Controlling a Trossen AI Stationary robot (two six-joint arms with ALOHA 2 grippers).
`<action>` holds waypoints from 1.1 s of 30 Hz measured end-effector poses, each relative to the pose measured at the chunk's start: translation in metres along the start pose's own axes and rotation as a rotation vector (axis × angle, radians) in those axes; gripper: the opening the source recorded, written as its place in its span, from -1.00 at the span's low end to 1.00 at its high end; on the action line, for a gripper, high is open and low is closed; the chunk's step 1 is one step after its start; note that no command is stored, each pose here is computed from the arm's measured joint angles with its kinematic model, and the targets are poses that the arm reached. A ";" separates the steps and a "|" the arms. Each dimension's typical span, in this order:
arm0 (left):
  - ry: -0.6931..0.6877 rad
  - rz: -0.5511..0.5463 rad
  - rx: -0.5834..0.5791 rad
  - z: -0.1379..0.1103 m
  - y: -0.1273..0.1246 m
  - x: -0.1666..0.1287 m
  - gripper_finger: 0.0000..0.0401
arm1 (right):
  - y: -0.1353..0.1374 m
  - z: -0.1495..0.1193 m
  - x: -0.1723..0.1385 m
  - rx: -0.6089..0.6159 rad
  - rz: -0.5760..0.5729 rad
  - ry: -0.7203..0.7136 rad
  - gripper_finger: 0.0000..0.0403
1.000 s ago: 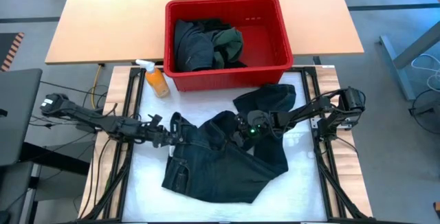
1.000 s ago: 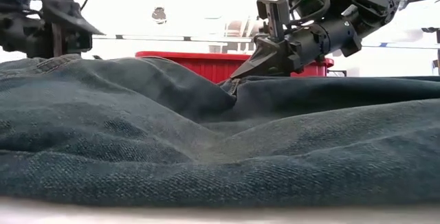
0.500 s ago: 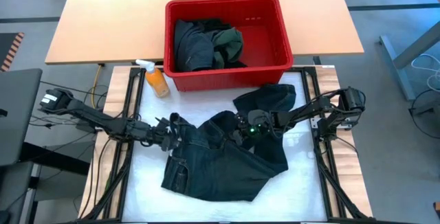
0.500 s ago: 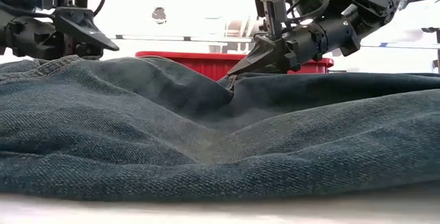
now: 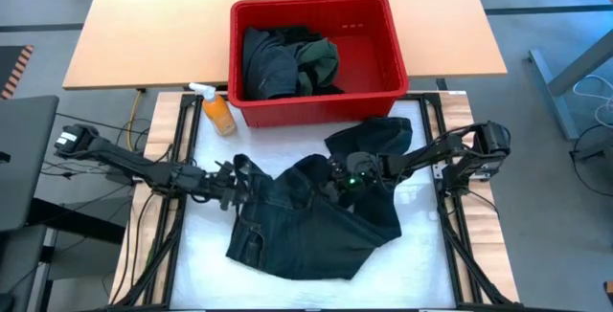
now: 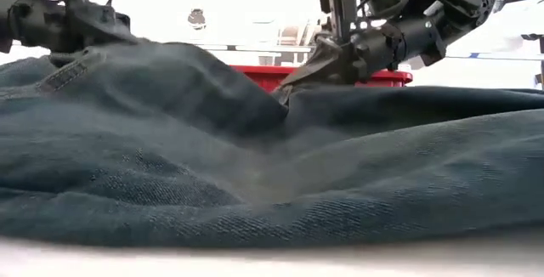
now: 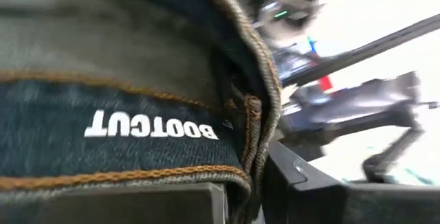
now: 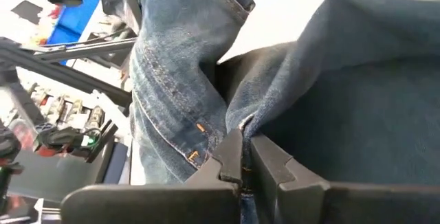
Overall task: Fold Laundry from Bin
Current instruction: Fold the blue pants
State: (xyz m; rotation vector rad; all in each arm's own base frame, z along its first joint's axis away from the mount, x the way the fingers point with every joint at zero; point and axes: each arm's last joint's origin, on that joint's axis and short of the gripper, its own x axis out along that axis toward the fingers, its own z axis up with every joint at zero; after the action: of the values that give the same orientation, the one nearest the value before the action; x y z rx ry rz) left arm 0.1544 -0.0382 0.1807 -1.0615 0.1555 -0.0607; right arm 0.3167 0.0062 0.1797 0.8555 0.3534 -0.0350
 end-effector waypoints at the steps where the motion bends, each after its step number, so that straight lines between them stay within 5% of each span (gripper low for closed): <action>1: -0.025 -0.060 0.003 0.003 -0.006 -0.002 -0.88 | 0.004 0.003 -0.003 -0.020 0.014 -0.013 -0.85; 7: -0.276 -0.455 0.061 0.027 -0.046 -0.028 -0.88 | 0.030 0.030 -0.034 -0.173 0.109 -0.143 -0.85; 12: -0.438 -0.488 0.147 0.046 -0.069 -0.047 -0.88 | 0.043 0.062 -0.068 -0.317 0.125 -0.319 -0.85; 17: -0.418 -0.327 0.225 0.065 -0.090 -0.057 -0.88 | 0.035 0.084 -0.092 -0.417 0.046 -0.408 -0.86; 24: -0.310 0.142 0.278 0.101 -0.118 -0.083 -0.88 | 0.007 0.113 -0.105 -0.508 -0.040 -0.483 -0.86; 29: -0.279 0.205 0.353 0.130 -0.149 -0.088 -0.88 | 0.011 0.137 -0.099 -0.693 0.024 -0.586 -0.86; 33: -0.112 0.265 0.376 0.148 -0.170 -0.088 -0.88 | 0.026 0.148 -0.087 -0.913 0.067 -0.531 -0.86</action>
State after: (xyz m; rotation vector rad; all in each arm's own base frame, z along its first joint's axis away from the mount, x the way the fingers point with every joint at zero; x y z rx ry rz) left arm 0.0952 0.0180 0.4079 -0.6606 0.1742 0.2027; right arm 0.2827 -0.0970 0.3153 -0.0644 -0.1712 -0.0324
